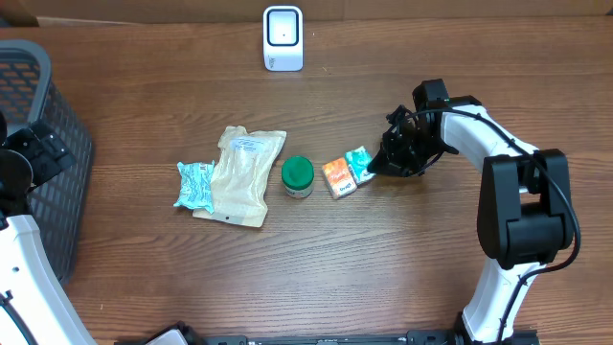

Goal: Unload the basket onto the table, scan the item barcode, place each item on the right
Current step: 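Lift the teal tissue pack and carry it to the scanner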

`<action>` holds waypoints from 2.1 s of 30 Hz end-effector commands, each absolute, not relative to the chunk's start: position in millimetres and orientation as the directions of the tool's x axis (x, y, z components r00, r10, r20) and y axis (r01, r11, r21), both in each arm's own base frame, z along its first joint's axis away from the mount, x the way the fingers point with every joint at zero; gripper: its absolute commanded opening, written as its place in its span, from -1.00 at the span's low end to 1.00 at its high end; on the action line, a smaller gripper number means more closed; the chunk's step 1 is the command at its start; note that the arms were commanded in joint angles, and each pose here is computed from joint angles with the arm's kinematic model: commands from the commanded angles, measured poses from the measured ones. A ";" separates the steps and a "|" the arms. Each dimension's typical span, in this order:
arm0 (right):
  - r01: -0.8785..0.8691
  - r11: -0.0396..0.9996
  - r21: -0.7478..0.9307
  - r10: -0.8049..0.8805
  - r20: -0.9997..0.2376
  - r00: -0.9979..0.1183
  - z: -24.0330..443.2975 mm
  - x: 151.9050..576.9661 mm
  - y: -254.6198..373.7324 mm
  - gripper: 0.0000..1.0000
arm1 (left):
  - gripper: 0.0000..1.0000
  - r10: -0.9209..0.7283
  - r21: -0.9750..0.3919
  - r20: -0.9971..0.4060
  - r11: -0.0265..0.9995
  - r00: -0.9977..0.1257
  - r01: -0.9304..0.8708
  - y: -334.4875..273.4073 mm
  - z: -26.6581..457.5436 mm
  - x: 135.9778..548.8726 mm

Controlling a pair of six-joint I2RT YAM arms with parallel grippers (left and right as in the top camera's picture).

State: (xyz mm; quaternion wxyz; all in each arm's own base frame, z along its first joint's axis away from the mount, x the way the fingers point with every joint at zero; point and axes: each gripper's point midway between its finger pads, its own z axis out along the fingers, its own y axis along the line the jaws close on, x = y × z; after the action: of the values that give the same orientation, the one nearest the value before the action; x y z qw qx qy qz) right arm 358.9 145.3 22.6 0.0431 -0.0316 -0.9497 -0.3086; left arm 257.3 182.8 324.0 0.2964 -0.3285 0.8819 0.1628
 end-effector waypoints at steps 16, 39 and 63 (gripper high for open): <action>-0.038 0.056 0.998 -0.085 -0.033 -0.996 243.8 356.9 213.7 -0.93 | 0.99 -0.471 0.109 -0.636 0.729 -0.611 -0.675 186.0 327.2 256.9; 0.029 0.018 0.999 -0.100 0.030 -0.995 264.2 370.6 216.1 -0.92 | 0.99 -0.471 0.109 -0.636 0.729 -0.611 -0.675 186.0 327.0 256.9; 0.129 0.938 0.321 0.268 -0.436 -0.859 243.9 440.8 136.2 -0.92 | 0.99 -0.471 0.109 -0.636 0.729 -0.611 -0.675 186.0 327.0 256.9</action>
State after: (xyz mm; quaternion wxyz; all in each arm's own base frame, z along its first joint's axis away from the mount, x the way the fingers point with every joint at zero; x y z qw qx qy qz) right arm 413.5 158.1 200.4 -0.1187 -0.1112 -0.9538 -0.2524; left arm 257.3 182.7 324.0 0.2962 -0.3285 0.8819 0.1628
